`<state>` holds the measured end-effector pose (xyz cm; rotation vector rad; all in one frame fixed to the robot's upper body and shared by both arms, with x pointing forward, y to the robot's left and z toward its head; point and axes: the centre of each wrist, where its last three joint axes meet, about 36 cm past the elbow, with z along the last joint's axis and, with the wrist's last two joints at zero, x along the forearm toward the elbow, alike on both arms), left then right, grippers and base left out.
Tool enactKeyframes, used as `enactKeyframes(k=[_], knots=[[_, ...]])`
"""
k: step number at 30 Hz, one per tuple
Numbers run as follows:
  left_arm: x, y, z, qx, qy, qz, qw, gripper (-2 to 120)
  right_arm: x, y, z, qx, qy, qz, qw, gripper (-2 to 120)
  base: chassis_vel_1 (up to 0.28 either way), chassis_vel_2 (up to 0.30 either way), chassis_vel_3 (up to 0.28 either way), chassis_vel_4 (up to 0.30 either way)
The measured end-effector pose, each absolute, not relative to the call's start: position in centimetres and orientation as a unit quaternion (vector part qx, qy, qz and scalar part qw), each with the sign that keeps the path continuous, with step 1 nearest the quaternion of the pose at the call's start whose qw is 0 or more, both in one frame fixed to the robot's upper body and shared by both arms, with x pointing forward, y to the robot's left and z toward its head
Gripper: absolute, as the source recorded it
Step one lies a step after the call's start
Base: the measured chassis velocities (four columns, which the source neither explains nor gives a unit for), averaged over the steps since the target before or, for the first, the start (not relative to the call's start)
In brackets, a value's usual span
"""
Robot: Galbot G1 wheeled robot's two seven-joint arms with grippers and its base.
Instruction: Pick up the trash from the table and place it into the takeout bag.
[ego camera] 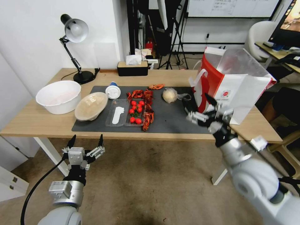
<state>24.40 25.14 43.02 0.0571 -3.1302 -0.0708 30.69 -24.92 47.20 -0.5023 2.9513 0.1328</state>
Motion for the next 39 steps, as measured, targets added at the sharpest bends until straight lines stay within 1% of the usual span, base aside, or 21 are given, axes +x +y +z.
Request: enactKeyframes(k=[1, 2, 4, 5, 8, 16, 26, 33, 36, 39], knots=[[24.5, 25.1, 43.0, 0.017, -1.000, -0.023, 0.004, 100, 29.3, -24.5, 45.9, -0.149, 0.986, 0.044, 0.057, 100, 0.000, 0.000, 0.000, 0.000], [24.5, 25.1, 43.0, 0.017, -1.000, -0.023, 0.004, 100, 29.3, -24.5, 45.9, -0.149, 0.986, 0.044, 0.057, 100, 0.000, 0.000, 0.000, 0.000], [24.6, 25.1, 42.9, 0.016, -1.000, -0.023, 0.003, 100, 27.6, -24.1, 43.8, -0.123, 0.991, 0.040, 0.039, 100, 0.000, 0.000, 0.000, 0.000], [24.6, 25.1, 42.9, 0.016, -1.000, -0.023, 0.003, 100, 27.6, -24.1, 43.8, -0.123, 0.991, 0.040, 0.039, 100, 0.000, 0.000, 0.000, 0.000], [24.6, 25.2, 42.8, 0.014, -1.000, -0.024, 0.003, 100, 25.4, -23.5, 41.5, -0.095, 0.995, 0.035, 0.021, 100, 0.000, 0.000, 0.000, 0.000], [24.6, 25.2, 42.7, 0.014, -1.000, -0.024, -0.001, 100, 23.5, -22.8, 39.2, -0.077, 0.997, 0.030, 0.002, 100, 0.000, 0.000, 0.000, 0.000], [24.6, 25.2, 42.6, 0.013, -1.000, -0.024, -0.002, 100, 23.3, -22.7, 37.8, -0.066, 0.997, 0.026, -0.008, 100, 0.000, 0.000, 0.000, 0.000], [24.5, 25.2, 42.7, 0.012, -1.000, -0.026, -0.002, 100, 23.7, -22.6, 38.2, -0.064, 0.998, 0.029, 0.000, 100, 0.000, 0.000, 0.000, 0.000], [24.5, 25.3, 42.7, 0.013, -1.000, -0.027, -0.002, 100, 24.4, -22.0, 38.9, -0.062, 0.998, 0.034, 0.003, 100, 0.000, 0.000, 0.000, 0.000], [24.4, 25.3, 42.7, 0.013, -1.000, -0.027, -0.003, 100, 26.2, -21.3, 40.2, -0.058, 0.997, 0.044, 0.001, 100, 0.000, 0.000, 0.000, 0.000]])
